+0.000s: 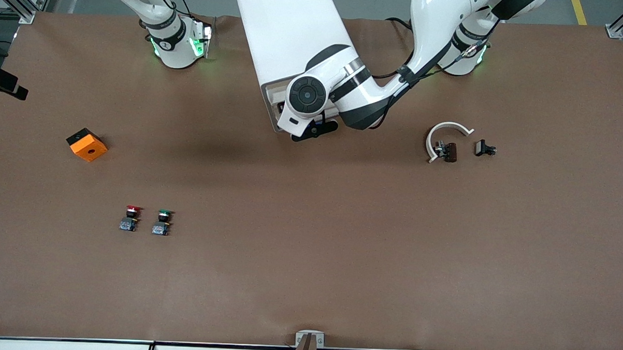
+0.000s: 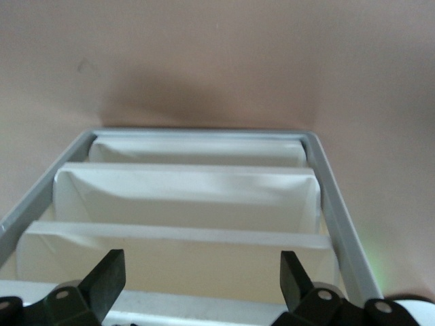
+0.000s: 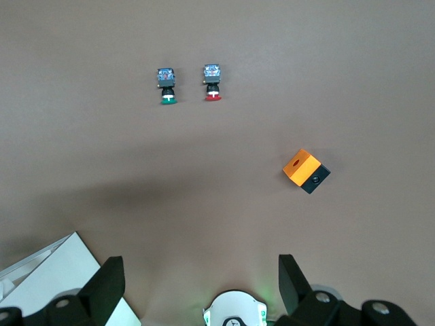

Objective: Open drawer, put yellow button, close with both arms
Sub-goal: 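Push the drawer closed into the cabinet with the left gripper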

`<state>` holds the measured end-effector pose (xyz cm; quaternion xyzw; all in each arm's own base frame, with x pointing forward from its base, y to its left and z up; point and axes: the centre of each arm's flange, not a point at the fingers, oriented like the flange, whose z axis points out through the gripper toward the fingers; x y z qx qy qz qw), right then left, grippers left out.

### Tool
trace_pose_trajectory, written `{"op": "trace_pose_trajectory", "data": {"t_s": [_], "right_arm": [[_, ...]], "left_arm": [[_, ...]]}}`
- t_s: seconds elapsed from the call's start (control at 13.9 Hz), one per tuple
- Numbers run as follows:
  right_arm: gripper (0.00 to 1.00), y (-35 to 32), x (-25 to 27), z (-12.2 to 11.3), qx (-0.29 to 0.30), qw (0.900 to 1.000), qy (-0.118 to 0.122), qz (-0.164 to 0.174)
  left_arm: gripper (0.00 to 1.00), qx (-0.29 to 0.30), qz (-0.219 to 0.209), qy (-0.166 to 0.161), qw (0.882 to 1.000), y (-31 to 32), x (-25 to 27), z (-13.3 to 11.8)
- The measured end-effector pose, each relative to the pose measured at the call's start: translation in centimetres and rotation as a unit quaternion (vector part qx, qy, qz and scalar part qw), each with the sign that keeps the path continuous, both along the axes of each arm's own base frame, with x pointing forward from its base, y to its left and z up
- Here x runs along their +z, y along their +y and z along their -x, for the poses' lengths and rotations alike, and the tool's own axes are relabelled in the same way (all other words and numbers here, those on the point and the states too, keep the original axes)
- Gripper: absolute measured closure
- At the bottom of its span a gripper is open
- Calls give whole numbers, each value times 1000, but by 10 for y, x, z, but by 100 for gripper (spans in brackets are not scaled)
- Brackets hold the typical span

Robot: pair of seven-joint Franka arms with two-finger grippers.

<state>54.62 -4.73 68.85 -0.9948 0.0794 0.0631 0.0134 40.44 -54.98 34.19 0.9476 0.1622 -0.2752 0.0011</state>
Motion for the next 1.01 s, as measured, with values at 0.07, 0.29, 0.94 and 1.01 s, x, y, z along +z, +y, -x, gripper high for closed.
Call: {"op": "trace_pose_trajectory", "data": {"t_s": [0.07, 0.29, 0.94, 1.01], "right_arm": [[0, 0, -1, 0, 0, 1000, -1, 0], [0, 1, -4, 9, 2, 1000, -10, -1], [0, -10, 3, 62, -11, 998, -62, -11], [0, -10, 4, 62, -12, 998, -62, -12]], "left_arm": [[0, 3, 2, 9, 1000, -1, -1, 2], [0, 12, 7, 29, 999, -1, -4, 6], [0, 19, 10, 53, 998, -2, -13, 10], [0, 19, 10, 55, 998, -2, -14, 10]]}}
